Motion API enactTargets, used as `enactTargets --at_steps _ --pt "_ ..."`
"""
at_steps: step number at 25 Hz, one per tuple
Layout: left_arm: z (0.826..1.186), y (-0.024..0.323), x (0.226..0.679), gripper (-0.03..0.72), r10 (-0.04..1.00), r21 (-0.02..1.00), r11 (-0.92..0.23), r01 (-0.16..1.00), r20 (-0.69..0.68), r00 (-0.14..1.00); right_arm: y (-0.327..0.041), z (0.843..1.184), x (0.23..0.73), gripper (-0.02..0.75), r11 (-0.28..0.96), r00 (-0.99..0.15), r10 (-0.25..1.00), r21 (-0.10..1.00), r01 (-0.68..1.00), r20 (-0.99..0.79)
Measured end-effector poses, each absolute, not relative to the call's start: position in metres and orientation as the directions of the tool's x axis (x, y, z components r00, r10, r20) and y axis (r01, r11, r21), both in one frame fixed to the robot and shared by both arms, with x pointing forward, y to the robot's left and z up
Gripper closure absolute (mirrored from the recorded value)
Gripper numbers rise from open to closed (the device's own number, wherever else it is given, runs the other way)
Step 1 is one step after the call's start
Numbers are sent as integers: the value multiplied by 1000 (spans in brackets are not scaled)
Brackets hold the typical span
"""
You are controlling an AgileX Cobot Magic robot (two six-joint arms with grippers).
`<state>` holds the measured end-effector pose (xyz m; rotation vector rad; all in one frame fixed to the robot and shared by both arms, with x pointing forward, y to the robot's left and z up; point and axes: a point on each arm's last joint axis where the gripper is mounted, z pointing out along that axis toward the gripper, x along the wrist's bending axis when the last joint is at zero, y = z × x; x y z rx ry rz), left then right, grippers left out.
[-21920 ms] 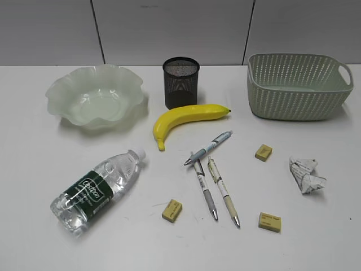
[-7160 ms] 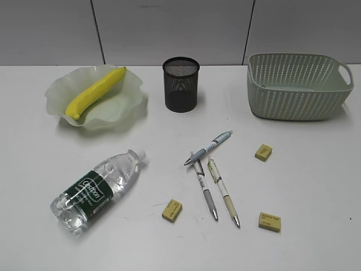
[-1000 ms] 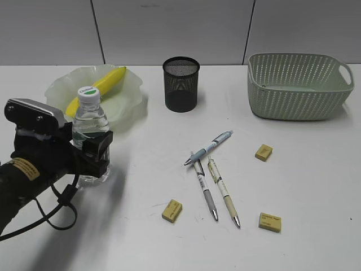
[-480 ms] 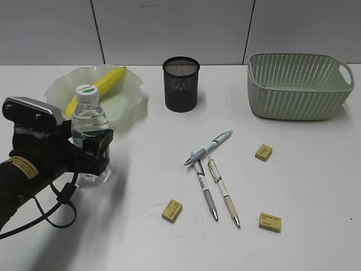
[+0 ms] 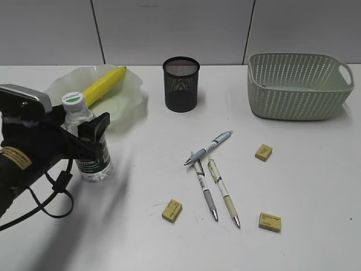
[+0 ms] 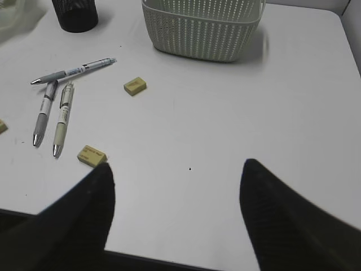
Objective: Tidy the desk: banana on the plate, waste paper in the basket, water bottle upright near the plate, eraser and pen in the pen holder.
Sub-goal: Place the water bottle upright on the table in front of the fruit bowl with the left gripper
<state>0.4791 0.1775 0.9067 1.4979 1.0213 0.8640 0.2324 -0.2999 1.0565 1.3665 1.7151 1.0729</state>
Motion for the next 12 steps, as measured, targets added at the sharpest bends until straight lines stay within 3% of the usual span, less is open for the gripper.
enactTargets --at_steps 5,12 --pt "926 182 472 104 929 994 -24 109 -18 369 -300 1056 232 192 106 -212 977 906 411 -19" --pt "947 190 454 104 925 970 -47 238 -48 378 -300 1056 232 192 106 -212 977 906 411 -19"
